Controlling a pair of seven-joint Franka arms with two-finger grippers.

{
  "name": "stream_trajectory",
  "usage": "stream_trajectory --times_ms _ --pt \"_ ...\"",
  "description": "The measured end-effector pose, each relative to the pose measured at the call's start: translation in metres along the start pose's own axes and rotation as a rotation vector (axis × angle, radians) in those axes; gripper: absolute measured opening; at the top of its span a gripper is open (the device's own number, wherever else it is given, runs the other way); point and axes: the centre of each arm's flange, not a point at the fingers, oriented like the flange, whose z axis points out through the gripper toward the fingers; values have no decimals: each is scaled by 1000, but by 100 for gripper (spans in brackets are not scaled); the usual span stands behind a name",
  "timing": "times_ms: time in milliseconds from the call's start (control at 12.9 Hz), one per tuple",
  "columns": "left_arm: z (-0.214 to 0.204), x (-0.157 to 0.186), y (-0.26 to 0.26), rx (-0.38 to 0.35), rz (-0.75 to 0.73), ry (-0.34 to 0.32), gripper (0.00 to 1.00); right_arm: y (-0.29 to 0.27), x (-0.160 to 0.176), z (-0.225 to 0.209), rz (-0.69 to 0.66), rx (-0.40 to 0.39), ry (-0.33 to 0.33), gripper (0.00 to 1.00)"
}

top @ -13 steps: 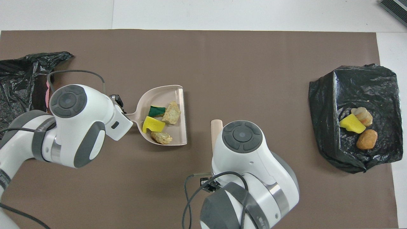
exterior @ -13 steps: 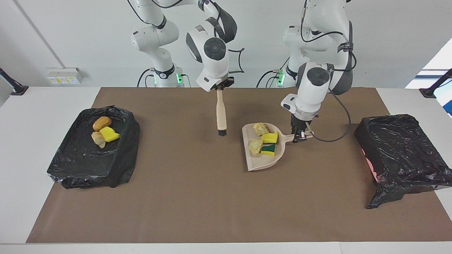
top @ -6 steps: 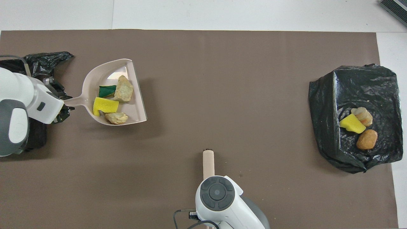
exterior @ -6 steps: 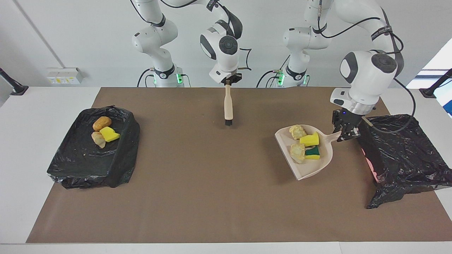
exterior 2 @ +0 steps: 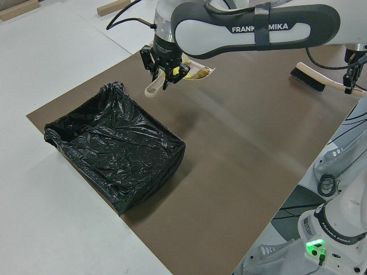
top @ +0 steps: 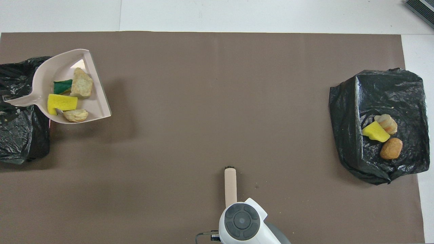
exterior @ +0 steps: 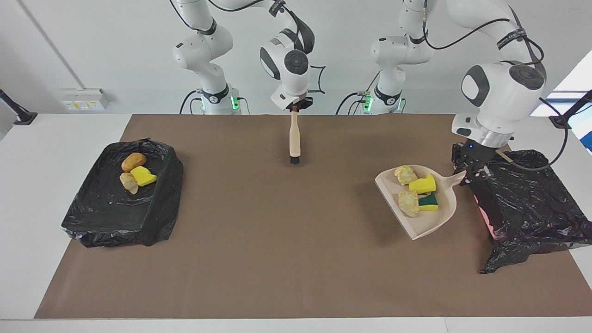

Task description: Sweep and dump trash in bin

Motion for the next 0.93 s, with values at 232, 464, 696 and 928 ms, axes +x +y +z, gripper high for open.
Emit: stream_trajectory --times_ms 232,464,696,928 --pt "-6 -74 -26 -4 -62 -23 33 2 -1 8 0 -3 3 27" --pt "1 -144 -43 3 -69 -56 33 1 -1 7 -5 -3 7 45" --pt "0 -191 -59 13 -3 -165 33 -5 8 -11 -26 3 62 86" --pt "-3 -198 -66 -14 106 -357 33 7 42 -58 -21 2 178 100"
